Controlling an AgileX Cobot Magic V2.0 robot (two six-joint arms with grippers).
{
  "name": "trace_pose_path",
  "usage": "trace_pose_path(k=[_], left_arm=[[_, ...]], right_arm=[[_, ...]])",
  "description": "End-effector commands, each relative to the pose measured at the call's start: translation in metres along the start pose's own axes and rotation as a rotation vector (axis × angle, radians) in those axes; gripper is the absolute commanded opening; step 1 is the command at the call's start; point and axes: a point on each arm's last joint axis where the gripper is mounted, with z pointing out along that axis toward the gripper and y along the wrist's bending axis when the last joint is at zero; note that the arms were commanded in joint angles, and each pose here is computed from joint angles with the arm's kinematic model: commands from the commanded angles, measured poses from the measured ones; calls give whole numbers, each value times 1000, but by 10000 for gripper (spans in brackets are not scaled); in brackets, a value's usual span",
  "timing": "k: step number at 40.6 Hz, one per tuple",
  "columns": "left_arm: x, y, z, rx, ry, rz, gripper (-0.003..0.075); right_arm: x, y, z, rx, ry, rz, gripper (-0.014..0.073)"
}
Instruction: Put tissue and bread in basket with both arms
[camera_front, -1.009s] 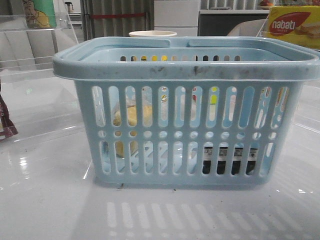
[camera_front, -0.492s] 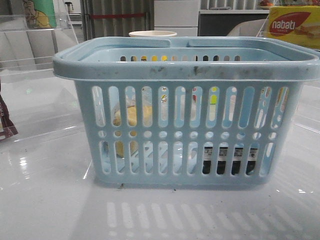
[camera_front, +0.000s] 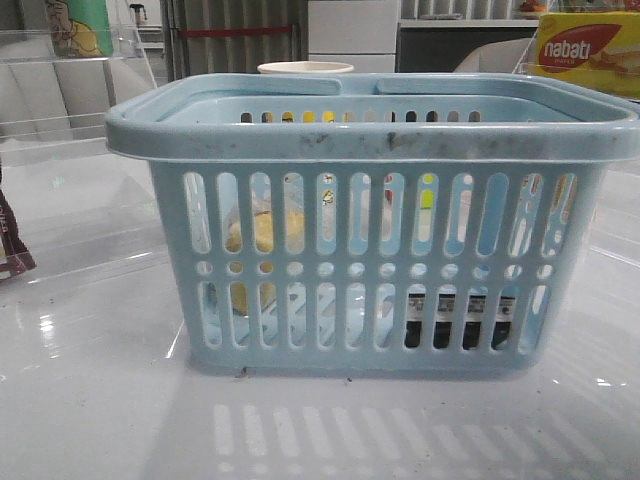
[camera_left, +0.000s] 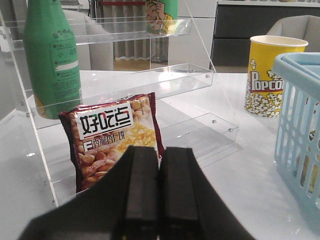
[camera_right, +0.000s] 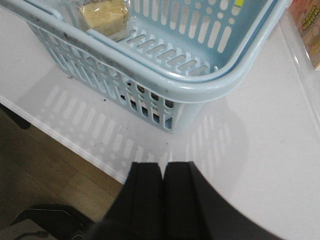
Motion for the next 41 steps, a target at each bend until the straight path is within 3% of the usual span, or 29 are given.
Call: trace_pose_path(k=[1, 41], left_arm=[[-10, 1, -1, -9, -149, -16, 93], [-10, 1, -2, -1, -190, -17, 93]], right_arm=[[-12, -1, -6, 12, -87, -11, 56], [-12, -1, -6, 12, -84, -11, 56]])
